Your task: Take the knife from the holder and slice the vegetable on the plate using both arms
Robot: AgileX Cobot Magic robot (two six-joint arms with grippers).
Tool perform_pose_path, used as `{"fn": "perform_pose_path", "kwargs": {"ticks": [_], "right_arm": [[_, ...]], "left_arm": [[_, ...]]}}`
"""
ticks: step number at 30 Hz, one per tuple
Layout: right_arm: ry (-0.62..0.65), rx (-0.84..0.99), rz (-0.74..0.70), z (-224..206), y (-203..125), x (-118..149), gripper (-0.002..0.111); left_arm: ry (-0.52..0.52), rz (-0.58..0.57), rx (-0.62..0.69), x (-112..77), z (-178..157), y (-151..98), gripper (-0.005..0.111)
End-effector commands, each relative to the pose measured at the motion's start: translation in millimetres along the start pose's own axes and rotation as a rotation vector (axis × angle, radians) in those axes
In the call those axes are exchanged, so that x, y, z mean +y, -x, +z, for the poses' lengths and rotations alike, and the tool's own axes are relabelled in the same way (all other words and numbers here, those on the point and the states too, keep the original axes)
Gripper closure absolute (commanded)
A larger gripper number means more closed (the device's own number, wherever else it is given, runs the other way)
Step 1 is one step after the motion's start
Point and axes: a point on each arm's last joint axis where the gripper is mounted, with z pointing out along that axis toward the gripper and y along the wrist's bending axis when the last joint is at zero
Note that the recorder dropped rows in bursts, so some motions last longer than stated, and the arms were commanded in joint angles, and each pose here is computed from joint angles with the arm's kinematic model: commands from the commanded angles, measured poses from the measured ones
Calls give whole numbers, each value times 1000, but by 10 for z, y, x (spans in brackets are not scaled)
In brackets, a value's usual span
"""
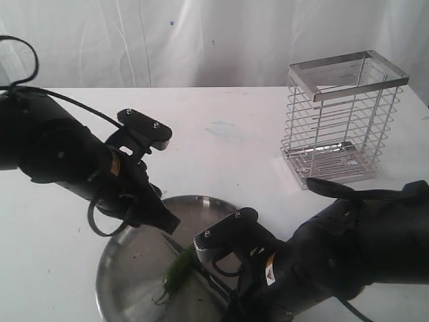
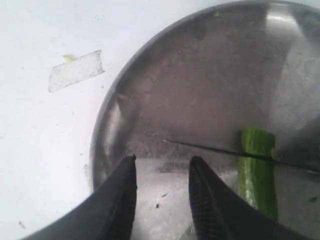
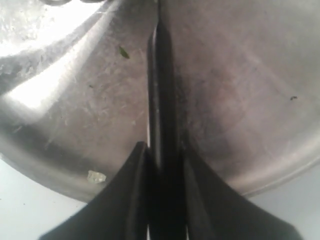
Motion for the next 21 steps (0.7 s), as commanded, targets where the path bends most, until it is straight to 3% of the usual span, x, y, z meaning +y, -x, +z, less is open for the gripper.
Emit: {"fn": "perform_pose_path", "kwargs": {"ticks": [1,7,13,18,21], "right_arm": [[-1,20,4,-4,-19,-6,108],[0,37,6,-4,-34,-5,108],[1,47,12,-4,-43,-4,108],[2,54,20,-9,-42,-2,108],[4,62,15,-27,-12,8,108]], "left_arm": [[1,27,92,-3,-104,-150,67],[-64,-10,149,-64,48,-449,66],[-160,-91,106,-152,147,-620,66],[-200,-116,50,-186,152,-584,44],[-199,-133,25,-183,153,-559,40]]}}
